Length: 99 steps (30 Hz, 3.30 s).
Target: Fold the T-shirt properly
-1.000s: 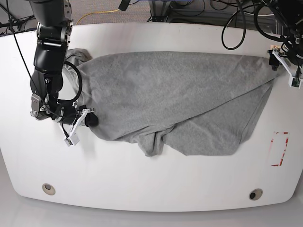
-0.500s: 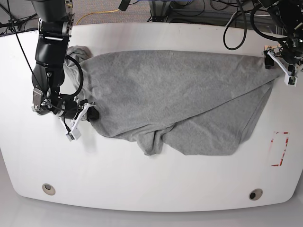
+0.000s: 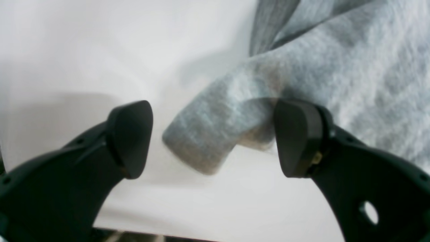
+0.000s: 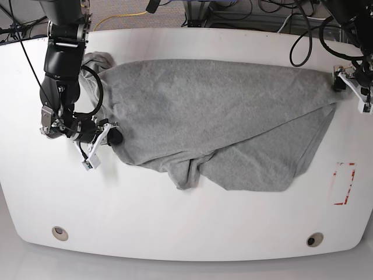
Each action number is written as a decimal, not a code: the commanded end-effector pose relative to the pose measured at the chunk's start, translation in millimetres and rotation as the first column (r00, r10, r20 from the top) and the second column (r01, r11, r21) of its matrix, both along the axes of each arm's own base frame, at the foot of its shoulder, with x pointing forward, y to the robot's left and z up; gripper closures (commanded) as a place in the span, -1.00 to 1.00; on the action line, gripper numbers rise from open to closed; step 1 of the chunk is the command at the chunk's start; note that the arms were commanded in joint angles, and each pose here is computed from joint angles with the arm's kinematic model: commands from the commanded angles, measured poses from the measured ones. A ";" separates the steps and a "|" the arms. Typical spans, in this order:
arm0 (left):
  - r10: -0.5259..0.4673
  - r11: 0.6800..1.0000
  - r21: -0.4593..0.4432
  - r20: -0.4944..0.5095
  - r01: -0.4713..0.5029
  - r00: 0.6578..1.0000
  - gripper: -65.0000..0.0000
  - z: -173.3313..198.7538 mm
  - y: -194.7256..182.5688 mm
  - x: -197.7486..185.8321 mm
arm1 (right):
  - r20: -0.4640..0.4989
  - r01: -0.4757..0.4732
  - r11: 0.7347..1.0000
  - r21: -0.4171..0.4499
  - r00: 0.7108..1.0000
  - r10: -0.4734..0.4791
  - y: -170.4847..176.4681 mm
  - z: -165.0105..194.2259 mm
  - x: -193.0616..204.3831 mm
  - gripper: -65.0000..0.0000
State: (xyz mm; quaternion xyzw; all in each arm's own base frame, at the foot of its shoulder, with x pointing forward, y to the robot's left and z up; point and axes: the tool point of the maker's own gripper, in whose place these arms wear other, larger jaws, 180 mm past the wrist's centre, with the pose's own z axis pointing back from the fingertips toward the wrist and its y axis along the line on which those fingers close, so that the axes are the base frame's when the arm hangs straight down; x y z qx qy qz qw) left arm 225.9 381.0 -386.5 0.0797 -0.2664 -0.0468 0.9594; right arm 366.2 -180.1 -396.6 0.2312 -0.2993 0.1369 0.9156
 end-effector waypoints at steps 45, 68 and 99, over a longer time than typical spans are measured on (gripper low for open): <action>-0.179 0.937 0.348 0.376 0.040 0.909 1.00 211.8 -41.1 127.5 | 0.408 0.110 0.975 -0.193 0.912 -0.023 -79.0 205.7 90.7 1.00; -0.265 0.901 0.416 0.756 -0.126 0.598 1.00 473.7 -57.8 180.6 | 0.676 0.182 0.942 -0.282 0.734 0.060 -90.6 433.1 136.0 1.00; -0.217 0.962 0.203 0.148 0.185 0.965 1.00 71.4 -69.2 19.5 | 0.022 0.018 0.989 -0.145 1.000 -0.015 -48.0 27.5 -60.0 0.96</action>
